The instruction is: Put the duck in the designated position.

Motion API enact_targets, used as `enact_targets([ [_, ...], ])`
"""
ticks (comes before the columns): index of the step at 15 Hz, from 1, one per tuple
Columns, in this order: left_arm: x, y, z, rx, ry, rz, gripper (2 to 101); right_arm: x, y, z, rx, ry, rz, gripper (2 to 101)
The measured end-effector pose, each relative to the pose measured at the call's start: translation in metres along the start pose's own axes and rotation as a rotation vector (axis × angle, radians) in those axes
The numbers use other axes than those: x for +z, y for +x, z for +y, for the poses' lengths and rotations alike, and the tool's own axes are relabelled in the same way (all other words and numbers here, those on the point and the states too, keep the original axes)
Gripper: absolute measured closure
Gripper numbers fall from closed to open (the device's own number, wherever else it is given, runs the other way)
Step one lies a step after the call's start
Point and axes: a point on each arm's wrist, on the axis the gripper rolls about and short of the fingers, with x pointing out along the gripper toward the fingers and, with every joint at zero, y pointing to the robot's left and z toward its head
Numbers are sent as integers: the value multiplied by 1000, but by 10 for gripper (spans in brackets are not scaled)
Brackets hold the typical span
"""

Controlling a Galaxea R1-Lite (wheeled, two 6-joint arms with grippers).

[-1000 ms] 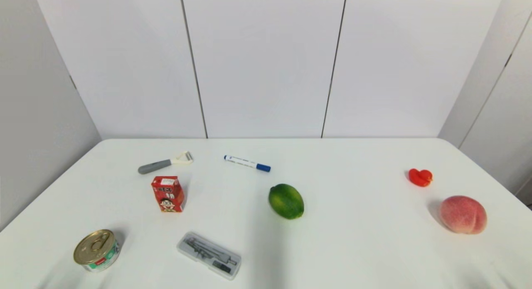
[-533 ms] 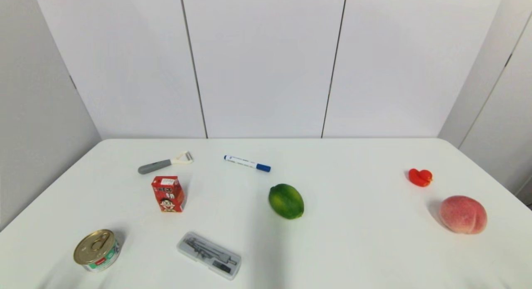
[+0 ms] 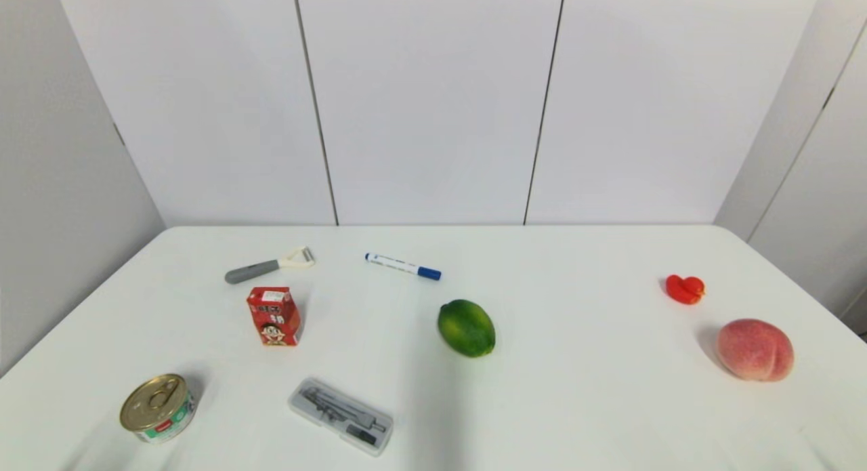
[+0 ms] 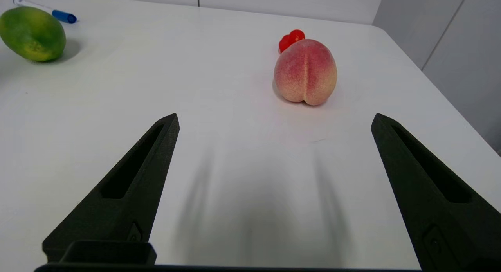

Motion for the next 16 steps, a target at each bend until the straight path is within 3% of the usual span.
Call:
enact_targets([
  [16,0,0,0,0,0,0,53,0,0,0,-4,52,-4,50],
])
